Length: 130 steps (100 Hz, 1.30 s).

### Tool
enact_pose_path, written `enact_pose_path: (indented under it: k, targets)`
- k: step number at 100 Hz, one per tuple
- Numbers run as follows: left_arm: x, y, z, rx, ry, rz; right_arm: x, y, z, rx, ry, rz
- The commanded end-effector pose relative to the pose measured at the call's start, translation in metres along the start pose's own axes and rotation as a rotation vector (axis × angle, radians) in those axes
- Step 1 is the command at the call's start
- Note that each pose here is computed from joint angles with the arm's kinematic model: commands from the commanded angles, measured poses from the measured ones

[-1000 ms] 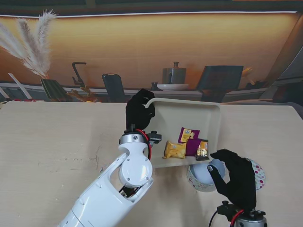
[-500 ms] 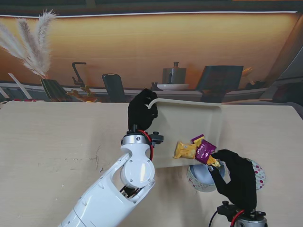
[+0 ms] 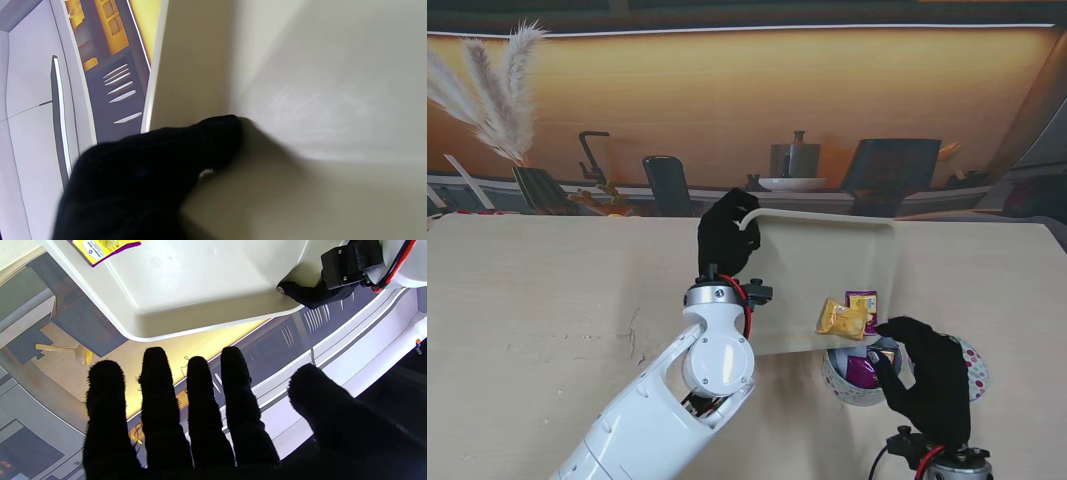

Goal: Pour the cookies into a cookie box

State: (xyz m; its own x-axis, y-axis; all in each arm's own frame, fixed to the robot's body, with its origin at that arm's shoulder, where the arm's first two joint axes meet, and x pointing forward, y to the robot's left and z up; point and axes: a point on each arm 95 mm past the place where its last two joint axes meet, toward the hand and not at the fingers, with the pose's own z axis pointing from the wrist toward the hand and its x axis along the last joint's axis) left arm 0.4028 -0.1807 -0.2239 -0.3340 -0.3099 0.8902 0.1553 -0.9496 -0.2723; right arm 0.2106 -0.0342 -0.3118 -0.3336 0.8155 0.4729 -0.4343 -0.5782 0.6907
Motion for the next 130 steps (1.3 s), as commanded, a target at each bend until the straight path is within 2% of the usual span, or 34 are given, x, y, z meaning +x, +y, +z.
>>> enact_pose_path:
  k: [1, 48, 61, 69, 104, 130]
  targets:
    - [0.0093, -0.0003, 0.0010, -0.012, 0.025, -0.020, 0.0024, -0.0013, -0.0001, 0.012, -0.002, 0.007]
    - [0.0193, -0.0048, -0.0024, 0.000, 0.090, -0.047, 0.0026, -0.0018, 0.0005, 0.011, -0.008, 0.012]
    - [0.0171, -0.0043, -0.0037, -0.013, 0.103, -0.030, 0.0024, -0.0024, 0.0009, 0.016, -0.008, 0.013]
    - [0.0135, -0.0024, -0.0045, -0.025, 0.127, 0.021, 0.0024, -0.0026, 0.0010, 0.016, -0.010, 0.014]
    - [0.0124, 0.0036, -0.0076, -0.014, 0.138, 0.009, 0.0025, -0.0024, 0.0009, 0.011, -0.010, 0.015]
    - [0.0155, -0.0001, -0.0059, -0.002, 0.160, 0.001, 0.0022, -0.0033, 0.0015, 0.011, -0.014, 0.019]
